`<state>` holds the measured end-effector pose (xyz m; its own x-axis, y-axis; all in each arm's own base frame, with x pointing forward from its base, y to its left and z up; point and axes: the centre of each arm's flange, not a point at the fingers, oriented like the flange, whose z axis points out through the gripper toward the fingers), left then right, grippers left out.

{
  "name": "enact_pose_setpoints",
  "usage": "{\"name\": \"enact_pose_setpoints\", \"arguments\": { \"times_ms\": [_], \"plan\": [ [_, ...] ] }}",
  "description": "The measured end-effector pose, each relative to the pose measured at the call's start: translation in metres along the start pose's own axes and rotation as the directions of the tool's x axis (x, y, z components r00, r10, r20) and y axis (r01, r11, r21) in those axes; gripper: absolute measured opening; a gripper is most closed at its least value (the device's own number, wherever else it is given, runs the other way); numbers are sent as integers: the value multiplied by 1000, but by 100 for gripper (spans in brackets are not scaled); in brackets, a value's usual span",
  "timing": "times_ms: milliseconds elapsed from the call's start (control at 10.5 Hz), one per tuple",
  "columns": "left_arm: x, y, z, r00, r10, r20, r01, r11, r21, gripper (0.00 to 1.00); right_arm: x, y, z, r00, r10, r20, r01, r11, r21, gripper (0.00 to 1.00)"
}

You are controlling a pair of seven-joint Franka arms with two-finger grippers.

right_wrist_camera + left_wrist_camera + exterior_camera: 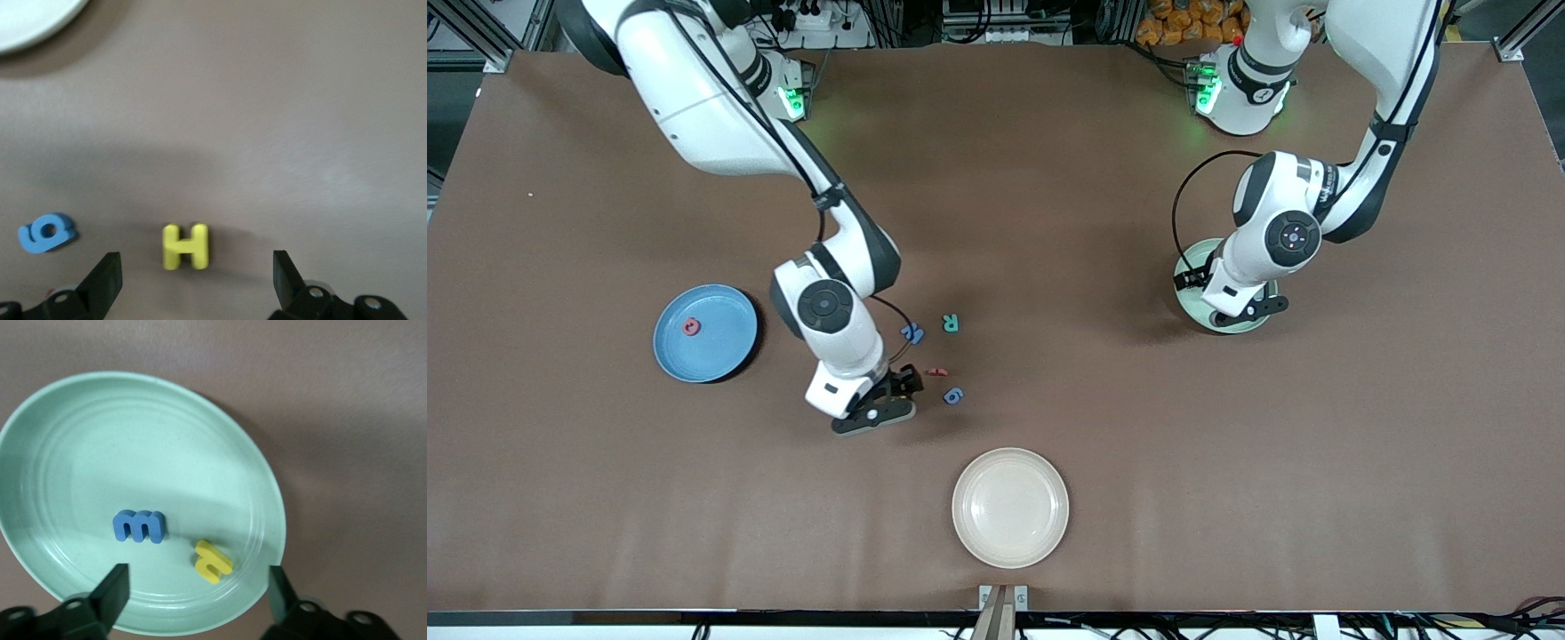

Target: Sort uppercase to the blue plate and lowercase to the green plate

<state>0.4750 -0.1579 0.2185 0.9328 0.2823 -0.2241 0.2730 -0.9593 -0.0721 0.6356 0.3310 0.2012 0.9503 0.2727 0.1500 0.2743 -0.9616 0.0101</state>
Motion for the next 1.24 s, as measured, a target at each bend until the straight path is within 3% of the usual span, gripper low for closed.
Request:
{"name": "enact_pose_setpoints", "arguments": {
  "times_ms": [287,574,765,956,1243],
  "plan": [
    [2,35,-28,970,-241,-9,240,967,-89,100,-7,-11,19,1000,18,13,-19,999,27,100],
    [-7,130,-60,914,-405,-19,395,901,-176,100,-6,-10,23,1000,28,8,-29,999,29,100],
    [-15,193,-54,864,-503,17,495,845,-203,100,-7,-9,25,999,30,12,-30,999,27,100],
    [-14,236,-45,768,-637,65,632,738,-235,100,-7,-7,27,999,31,13,-32,999,25,100],
    [1,259,-52,538,-817,206,834,480,-274,100,-7,-4,29,999,35,15,-35,999,21,100]
  ]
}}
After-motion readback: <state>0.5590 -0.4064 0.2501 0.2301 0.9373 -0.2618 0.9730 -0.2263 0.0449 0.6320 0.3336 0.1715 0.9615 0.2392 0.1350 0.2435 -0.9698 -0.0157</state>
